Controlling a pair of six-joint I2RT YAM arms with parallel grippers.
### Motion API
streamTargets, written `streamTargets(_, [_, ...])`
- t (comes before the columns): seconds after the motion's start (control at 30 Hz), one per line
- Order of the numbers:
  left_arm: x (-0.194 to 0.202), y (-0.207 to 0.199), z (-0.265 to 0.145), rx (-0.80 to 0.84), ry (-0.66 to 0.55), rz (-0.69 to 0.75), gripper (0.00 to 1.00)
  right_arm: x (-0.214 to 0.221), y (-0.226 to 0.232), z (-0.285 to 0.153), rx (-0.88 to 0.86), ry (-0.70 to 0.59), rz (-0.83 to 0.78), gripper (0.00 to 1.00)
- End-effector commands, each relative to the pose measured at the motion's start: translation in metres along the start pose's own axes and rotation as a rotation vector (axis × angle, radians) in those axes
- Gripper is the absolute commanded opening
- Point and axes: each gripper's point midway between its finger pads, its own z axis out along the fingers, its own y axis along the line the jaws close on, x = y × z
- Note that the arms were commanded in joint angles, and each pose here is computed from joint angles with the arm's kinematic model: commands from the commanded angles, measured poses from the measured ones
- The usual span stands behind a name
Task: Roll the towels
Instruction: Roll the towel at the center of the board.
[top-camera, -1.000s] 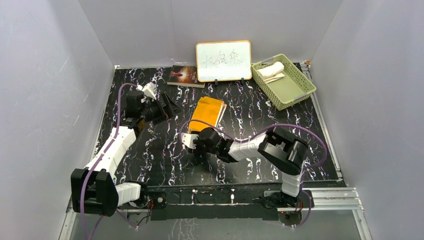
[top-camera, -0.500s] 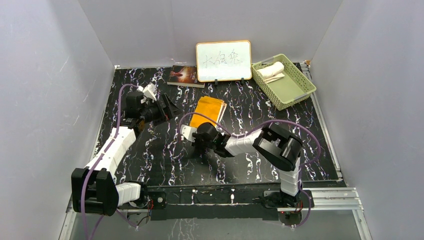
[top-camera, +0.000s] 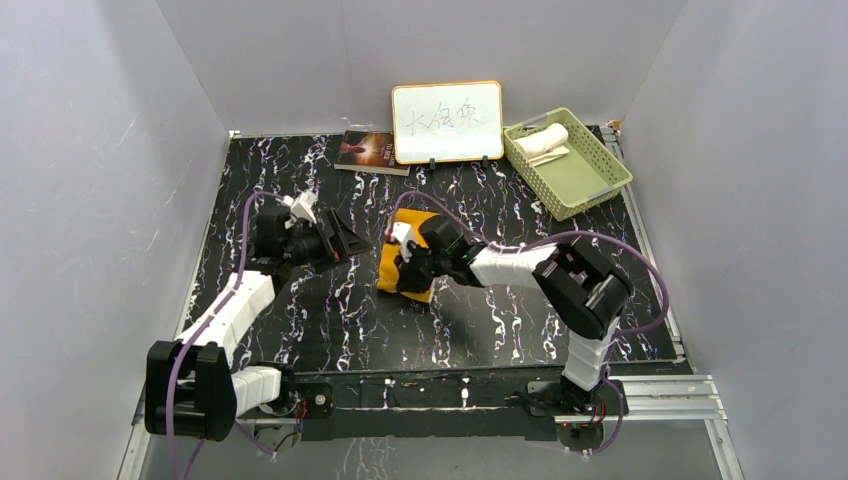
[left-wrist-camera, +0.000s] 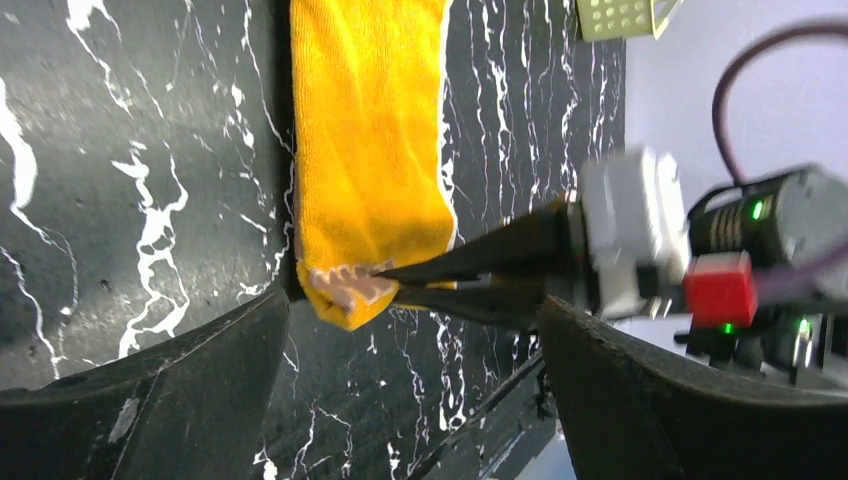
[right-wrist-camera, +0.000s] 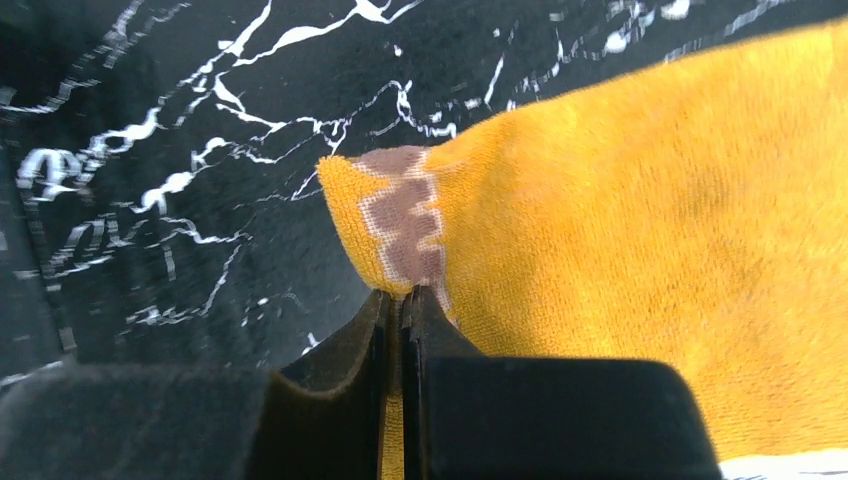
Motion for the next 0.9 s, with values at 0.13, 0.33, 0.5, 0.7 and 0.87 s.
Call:
streamTargets(0.13, [0.012,-0.019,-0.006,0.128,0.012,-0.008,0.93,-0.023,0.032,-0.007,-0.322,0.026,0.432,0.00])
streamTargets(0.33, [0.025,-0.027,-0.010,0.206,0.026,-0.006,0.87,-0.017,0.025,-0.001,-0.449,0.096,0.656,0.00])
streamTargets(0.5, [0.037,-0.028,-0.005,0.235,0.055,-0.027,0.72,-0.015,0.009,-0.002,-0.485,0.097,0.799,0.00])
streamTargets(0.7, [0.063,-0.042,0.013,0.302,0.133,-0.002,0.33,0.006,-0.016,0.007,-0.461,0.134,0.998,0.00])
streamTargets(0.87, [0.083,-0.042,0.033,0.308,0.208,-0.014,0.01,0.028,-0.028,0.017,-0.412,0.174,1.084,0.00])
